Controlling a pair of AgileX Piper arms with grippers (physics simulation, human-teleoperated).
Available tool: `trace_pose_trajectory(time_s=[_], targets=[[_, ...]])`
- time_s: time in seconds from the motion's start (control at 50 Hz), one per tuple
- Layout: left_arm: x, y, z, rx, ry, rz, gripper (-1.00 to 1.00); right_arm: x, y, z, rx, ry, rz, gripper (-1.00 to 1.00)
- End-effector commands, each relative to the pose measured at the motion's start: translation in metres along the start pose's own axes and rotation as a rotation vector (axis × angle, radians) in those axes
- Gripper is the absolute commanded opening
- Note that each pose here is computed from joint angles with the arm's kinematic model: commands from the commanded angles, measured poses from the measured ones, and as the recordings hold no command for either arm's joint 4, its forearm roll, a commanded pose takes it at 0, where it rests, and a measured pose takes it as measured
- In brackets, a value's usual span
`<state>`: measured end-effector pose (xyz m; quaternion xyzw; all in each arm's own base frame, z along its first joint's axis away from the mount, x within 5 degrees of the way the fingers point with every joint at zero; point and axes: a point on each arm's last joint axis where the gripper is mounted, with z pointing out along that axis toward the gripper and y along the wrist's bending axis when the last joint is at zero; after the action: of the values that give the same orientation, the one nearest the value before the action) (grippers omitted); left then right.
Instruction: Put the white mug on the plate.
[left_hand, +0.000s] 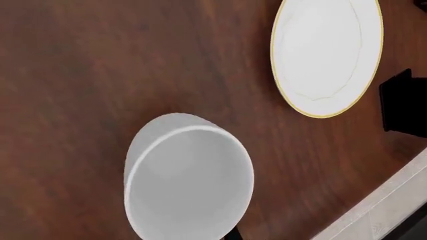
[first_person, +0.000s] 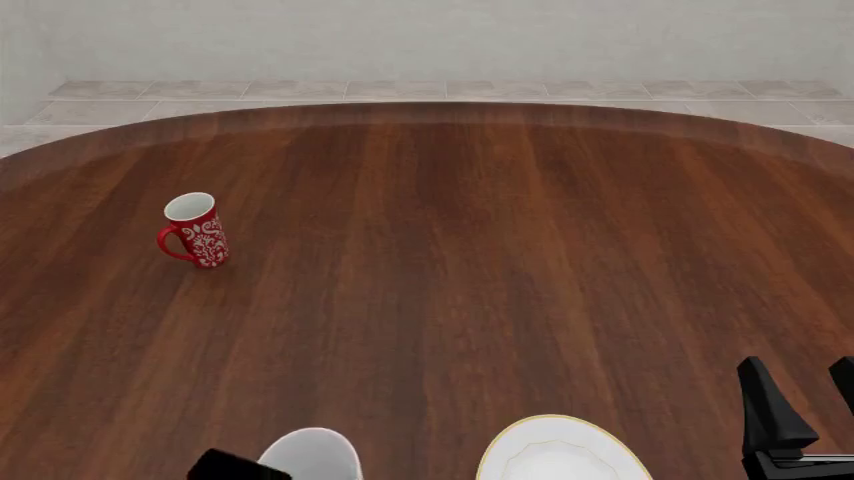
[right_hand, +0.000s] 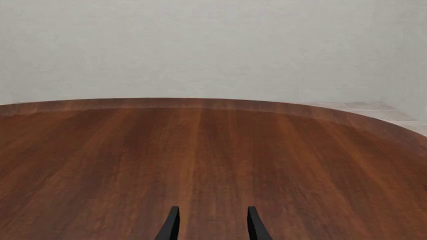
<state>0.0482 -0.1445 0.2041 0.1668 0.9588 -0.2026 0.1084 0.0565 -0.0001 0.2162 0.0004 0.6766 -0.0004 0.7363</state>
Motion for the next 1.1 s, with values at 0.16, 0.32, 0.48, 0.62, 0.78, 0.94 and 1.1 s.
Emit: trace_pose_trajectory(time_s=[0.16, 0.32, 0.48, 0.62, 0.78, 0.94, 1.1], targets=[[-0.007, 0.002, -0.03, 0.012, -0.041, 0.05, -1.0, 0.0, 0.0, 0.0, -0.001, -0.001, 0.0, 1.0], [-0.012, -0.012, -0.03, 0.028, -0.035, 0.108, -1.0, 0.0, 0.0, 0.0, -0.001, -0.001, 0.0, 1.0], [-0.02, -0.029, -0.035, 0.057, -0.044, 0.149, -1.0, 0.0, 0.0, 0.0, -0.001, -0.001, 0.0, 1.0], [-0.019, -0.055, -0.032, 0.115, -0.03, 0.129, -1.0, 0.0, 0.0, 0.0, -0.002, -0.001, 0.0, 1.0], [-0.017, -0.081, -0.032, 0.175, -0.024, 0.138, -1.0, 0.0, 0.0, 0.0, -0.002, -0.001, 0.0, 1.0], [-0.019, -0.09, -0.034, 0.207, -0.034, 0.132, -1.0, 0.0, 0.0, 0.0, -0.002, -0.001, 0.0, 1.0], [-0.026, -0.093, -0.045, 0.241, -0.067, 0.129, -1.0, 0.0, 0.0, 0.0, -0.002, -0.001, 0.0, 1.0]])
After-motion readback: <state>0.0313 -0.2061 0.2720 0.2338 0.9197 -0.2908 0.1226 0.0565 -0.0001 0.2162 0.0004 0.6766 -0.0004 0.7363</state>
